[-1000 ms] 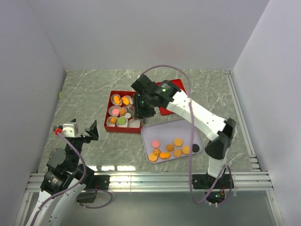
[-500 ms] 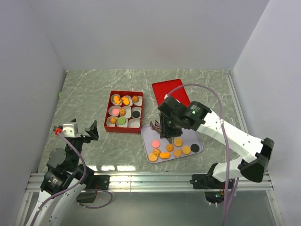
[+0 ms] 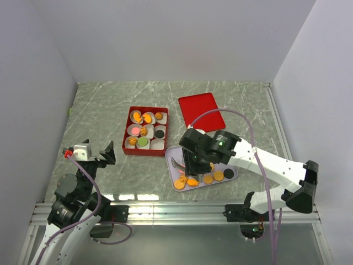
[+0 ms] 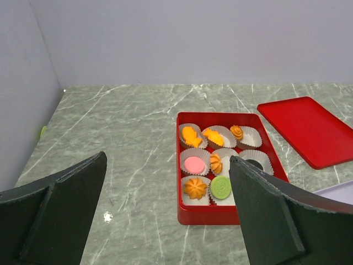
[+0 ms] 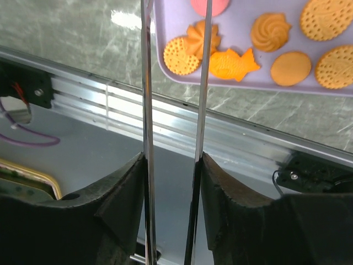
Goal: Pack the cookies
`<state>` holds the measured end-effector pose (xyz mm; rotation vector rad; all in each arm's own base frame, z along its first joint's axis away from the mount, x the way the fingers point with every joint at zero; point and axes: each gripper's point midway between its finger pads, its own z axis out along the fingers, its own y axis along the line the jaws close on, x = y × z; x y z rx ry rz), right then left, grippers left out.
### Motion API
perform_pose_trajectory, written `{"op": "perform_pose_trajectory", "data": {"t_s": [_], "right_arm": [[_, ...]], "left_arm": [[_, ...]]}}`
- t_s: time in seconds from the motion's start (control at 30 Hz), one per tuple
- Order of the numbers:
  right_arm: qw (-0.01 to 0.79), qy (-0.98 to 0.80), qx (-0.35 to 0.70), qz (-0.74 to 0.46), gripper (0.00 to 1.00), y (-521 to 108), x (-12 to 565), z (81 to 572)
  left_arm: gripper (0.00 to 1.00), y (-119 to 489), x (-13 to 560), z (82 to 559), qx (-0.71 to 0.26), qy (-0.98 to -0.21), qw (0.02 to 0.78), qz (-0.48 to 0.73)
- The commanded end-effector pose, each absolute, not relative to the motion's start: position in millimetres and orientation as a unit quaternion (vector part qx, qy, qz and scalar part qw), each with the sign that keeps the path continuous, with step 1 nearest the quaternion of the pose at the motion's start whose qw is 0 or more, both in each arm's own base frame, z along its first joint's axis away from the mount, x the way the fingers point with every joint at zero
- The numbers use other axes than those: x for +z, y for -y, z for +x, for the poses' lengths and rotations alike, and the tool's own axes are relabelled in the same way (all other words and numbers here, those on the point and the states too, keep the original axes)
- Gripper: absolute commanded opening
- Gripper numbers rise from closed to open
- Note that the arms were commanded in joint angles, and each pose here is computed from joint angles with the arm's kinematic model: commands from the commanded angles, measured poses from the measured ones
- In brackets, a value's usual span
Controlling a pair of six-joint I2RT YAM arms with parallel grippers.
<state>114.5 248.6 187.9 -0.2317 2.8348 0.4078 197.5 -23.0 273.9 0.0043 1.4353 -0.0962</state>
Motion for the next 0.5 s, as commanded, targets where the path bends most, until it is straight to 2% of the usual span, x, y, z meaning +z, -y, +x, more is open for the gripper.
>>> {"op": "perform_pose_trajectory", "data": {"t_s": [0.0,0.47], "right_arm": [[0.138,-0.98,0.123,-0.071,0.49,-248.9,180.2,113.4],[0.126,-0.986,0.068,-0.085,0.5,-238.4,169.4,109.7]], "left_arm": [[1.0,19.9,284.9,192.5,-0.05,-0.638,0.769,-0.005],[1.0,20.2,285.7,191.1,-0.052,-0.635,0.77,-0.003]]}}
